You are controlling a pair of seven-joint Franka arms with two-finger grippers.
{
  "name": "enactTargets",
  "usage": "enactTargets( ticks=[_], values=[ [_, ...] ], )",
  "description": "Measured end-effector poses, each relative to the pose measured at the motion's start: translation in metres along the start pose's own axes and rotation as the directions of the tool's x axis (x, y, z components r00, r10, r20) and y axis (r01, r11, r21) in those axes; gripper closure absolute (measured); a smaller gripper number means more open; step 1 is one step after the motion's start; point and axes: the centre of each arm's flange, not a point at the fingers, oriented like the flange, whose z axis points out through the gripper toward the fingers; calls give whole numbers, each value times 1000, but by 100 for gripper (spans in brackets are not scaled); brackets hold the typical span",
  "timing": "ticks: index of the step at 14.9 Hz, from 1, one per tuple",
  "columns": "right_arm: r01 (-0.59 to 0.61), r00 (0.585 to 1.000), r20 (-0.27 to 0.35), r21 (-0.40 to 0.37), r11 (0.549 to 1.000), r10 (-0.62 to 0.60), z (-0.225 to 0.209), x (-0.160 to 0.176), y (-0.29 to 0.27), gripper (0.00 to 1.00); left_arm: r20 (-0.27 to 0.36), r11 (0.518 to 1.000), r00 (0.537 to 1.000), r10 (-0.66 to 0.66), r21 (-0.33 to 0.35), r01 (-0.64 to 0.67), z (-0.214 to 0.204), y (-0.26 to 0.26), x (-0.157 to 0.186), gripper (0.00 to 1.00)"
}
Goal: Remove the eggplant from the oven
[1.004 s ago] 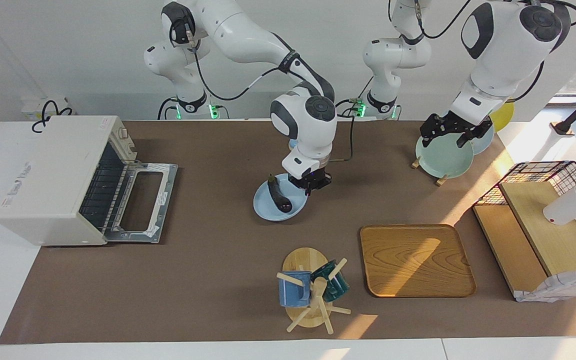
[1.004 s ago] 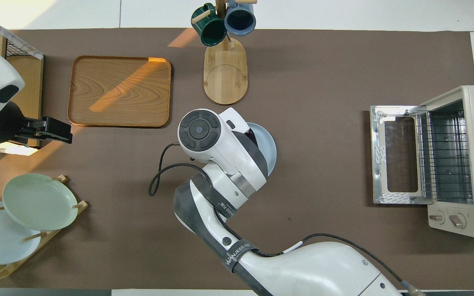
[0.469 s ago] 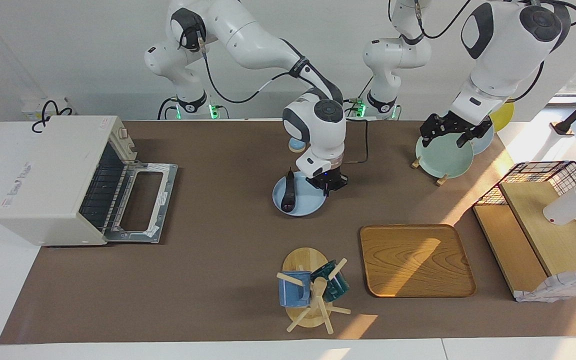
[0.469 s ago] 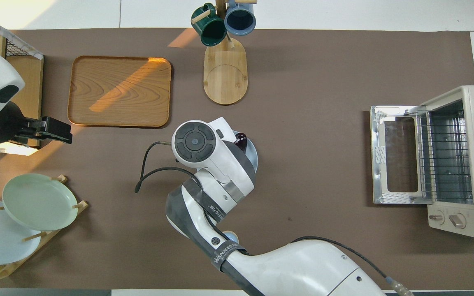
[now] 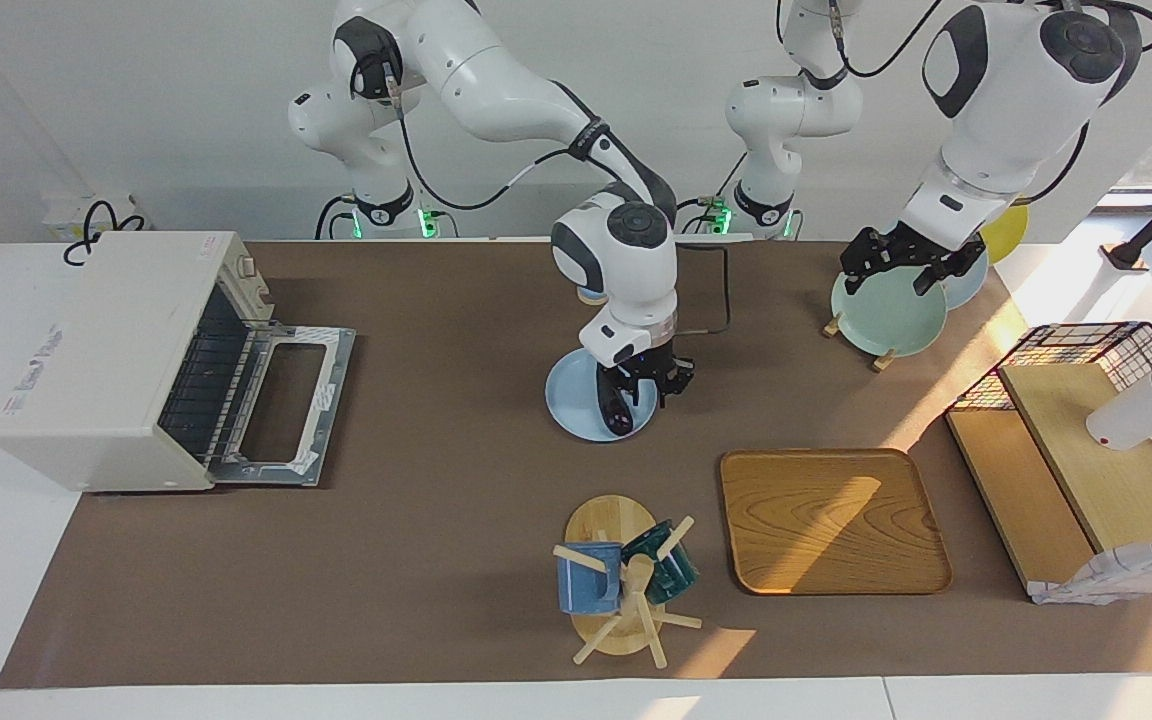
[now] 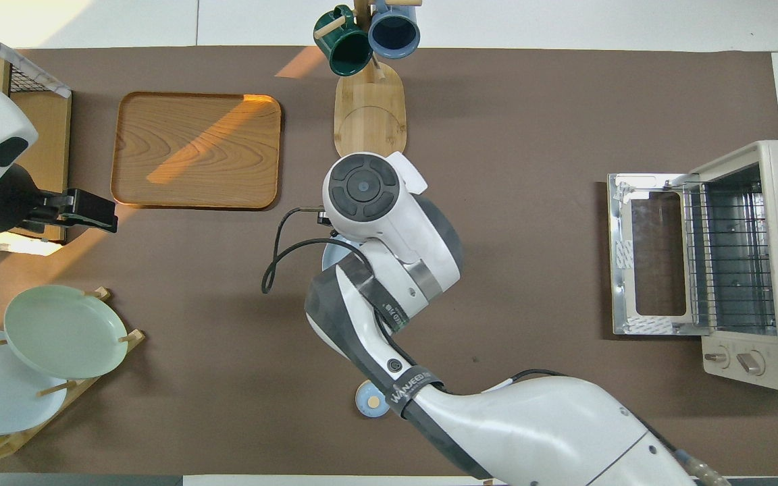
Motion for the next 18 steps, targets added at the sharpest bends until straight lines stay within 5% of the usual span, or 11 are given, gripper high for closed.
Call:
enactTargets(
  ticks=[2,7,11,18],
  values=[
    [43,999,22,-147,988,-40,-17,12,44,87,-14,1000,1000,2,-1,-2,-1,1,1,0],
    [-37,989,122,-349,936,85,21,31,201,99,-45,999,998,51,-10,-51,5,30,5,0],
    [-58,979,165,-349,935,123,78,28,320,99,-59,987,989,137,-80,-142,37,96,9,0],
    [15,981,183,-396,918,63,86,9,343,99,-99,963,967,234,-115,-244,152,224,34,0]
  ],
)
